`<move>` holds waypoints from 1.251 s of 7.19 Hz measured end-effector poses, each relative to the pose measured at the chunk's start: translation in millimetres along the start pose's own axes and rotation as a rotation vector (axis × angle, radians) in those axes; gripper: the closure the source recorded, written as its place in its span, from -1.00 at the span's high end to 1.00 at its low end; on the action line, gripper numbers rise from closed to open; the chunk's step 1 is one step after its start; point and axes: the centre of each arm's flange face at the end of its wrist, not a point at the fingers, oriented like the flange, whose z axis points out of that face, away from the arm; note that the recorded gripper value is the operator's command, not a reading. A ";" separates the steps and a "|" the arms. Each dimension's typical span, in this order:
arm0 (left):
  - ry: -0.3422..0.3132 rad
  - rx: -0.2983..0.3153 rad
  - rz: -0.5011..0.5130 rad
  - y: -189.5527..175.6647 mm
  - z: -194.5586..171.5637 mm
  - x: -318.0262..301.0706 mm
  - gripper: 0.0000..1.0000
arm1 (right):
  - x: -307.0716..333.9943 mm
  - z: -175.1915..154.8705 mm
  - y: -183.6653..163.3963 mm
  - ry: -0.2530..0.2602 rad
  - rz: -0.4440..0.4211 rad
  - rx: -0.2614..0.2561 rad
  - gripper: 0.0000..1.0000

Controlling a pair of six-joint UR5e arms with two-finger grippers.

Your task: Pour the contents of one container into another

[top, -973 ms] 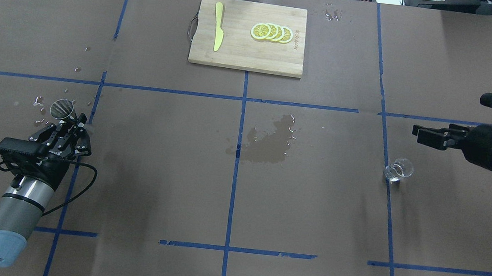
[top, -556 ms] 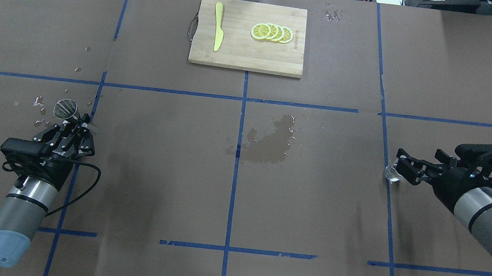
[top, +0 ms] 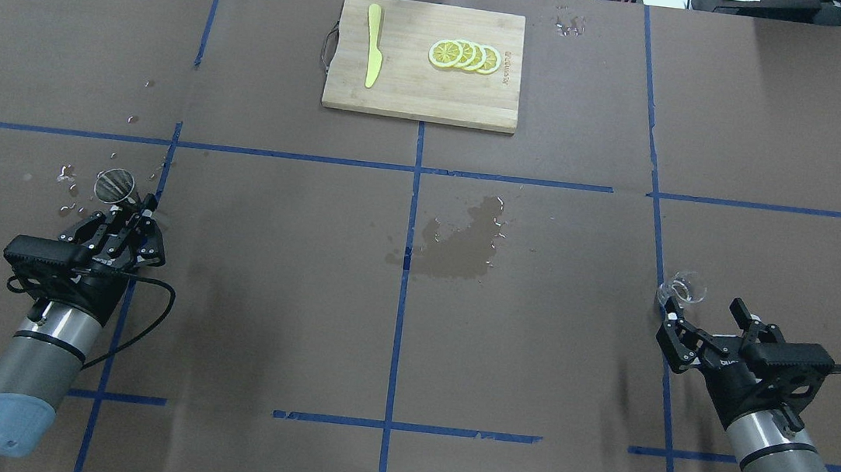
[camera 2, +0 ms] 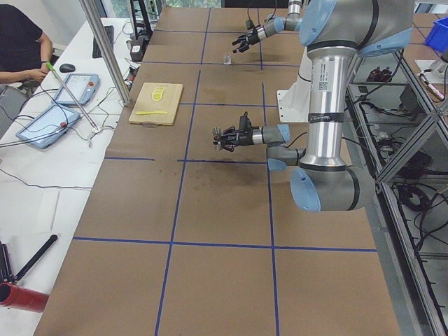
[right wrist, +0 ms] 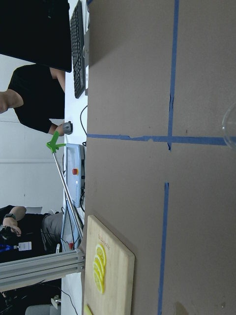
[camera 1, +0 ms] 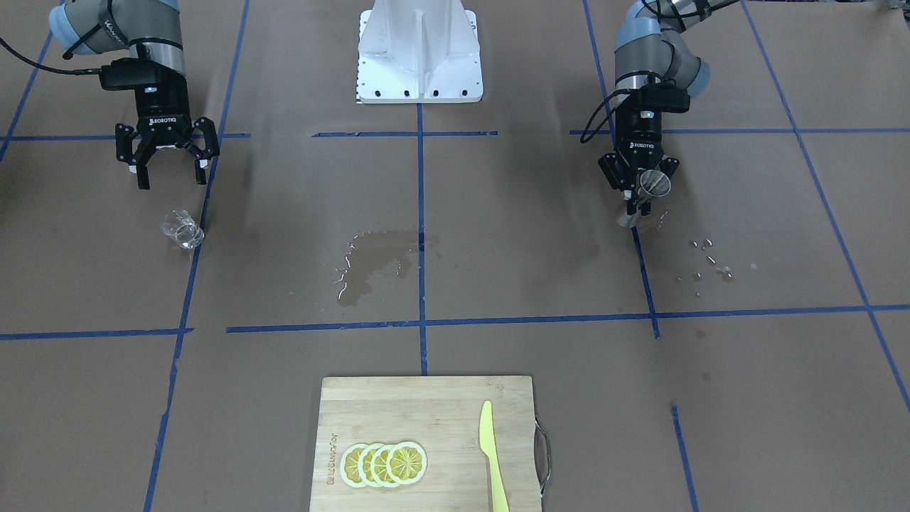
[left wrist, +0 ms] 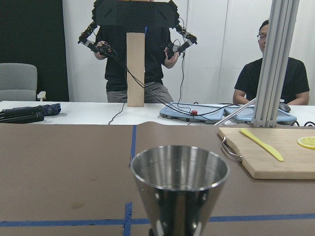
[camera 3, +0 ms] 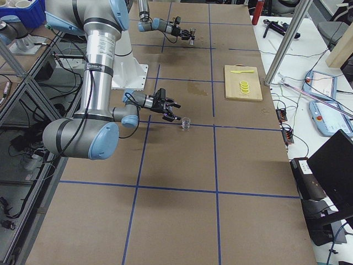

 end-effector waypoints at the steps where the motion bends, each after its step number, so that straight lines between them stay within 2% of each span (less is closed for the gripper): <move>1: 0.000 0.000 -0.001 -0.1 0.1 0.1 -1.00 | 1.0 3.9 14.2 0.010 0.000 0.029 0.90; 5: 0.001 0.001 -0.008 -0.6 0.0 0.3 -1.00 | -16.5 24.0 55.9 0.020 -0.007 0.044 0.89; 9: 0.001 0.001 -0.013 -0.8 0.3 -0.7 -1.00 | -10.4 32.1 68.0 0.035 -0.030 0.041 0.87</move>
